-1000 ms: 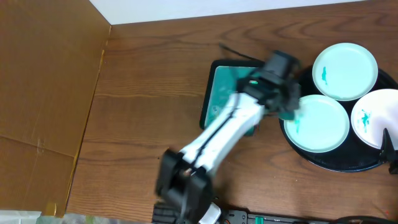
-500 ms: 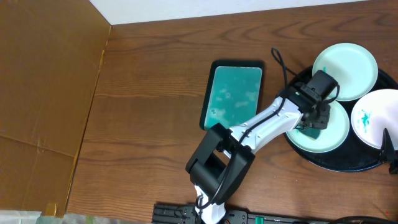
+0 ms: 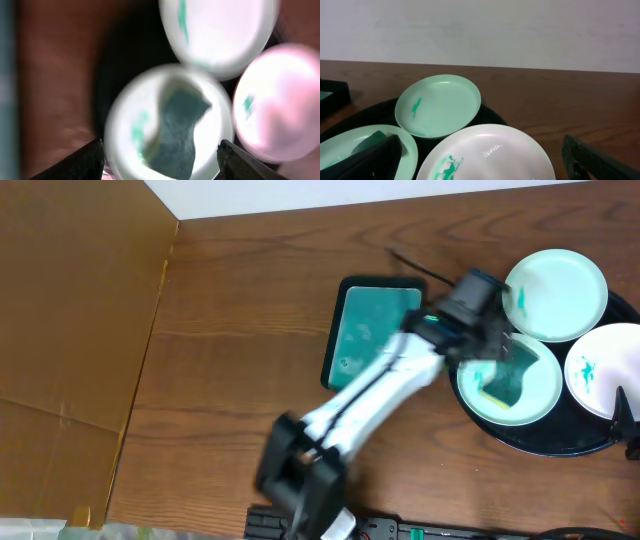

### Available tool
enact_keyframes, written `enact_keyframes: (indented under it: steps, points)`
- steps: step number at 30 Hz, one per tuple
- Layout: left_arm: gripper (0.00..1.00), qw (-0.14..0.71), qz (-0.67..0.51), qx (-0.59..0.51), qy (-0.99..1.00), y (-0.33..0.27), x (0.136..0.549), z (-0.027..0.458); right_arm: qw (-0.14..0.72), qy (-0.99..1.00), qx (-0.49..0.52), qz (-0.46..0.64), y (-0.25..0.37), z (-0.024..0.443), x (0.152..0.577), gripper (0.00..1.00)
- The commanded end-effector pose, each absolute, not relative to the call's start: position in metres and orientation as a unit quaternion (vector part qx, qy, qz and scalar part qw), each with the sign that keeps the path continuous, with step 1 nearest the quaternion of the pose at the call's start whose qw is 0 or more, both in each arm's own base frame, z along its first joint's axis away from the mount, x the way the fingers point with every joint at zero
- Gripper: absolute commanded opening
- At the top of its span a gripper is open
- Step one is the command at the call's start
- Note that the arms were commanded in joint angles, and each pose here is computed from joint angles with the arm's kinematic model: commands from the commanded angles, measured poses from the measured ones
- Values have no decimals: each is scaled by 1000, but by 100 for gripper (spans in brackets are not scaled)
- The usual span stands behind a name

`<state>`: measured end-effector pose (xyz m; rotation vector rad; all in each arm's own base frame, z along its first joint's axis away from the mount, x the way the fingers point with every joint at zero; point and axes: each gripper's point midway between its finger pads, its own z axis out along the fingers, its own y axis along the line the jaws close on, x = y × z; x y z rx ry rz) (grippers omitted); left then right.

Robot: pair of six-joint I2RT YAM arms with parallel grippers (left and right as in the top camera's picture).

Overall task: Clean dirty plates on tray and stack at the side
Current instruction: 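Carry the sponge with the left gripper onto the lower-left plate, then move the right gripper to grip the rim of the lower-left plate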

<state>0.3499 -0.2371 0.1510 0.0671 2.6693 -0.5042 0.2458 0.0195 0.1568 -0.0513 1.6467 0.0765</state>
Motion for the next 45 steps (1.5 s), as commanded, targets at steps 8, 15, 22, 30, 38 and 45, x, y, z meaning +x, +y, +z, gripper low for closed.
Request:
enact_keyframes:
  steps: [8,15,22,30,38,45]
  points:
    - [73,285,-157,-111,939,-116,382,214,702,700,-19,129,40,180,243,99]
    - [73,277,-145,-136,940,-96,383,206,856,471,-78,200,59,313,195,99]
    - [73,280,-144,-136,939,-95,385,207,823,544,-72,146,51,363,205,99]
    - [74,283,-142,-137,938,-94,386,208,555,801,-103,200,82,326,262,99]
    - [73,283,-142,-137,939,-94,386,208,387,833,-100,383,141,284,294,93]
    - [74,283,-142,-137,939,-94,386,208,245,951,86,169,116,171,290,57]
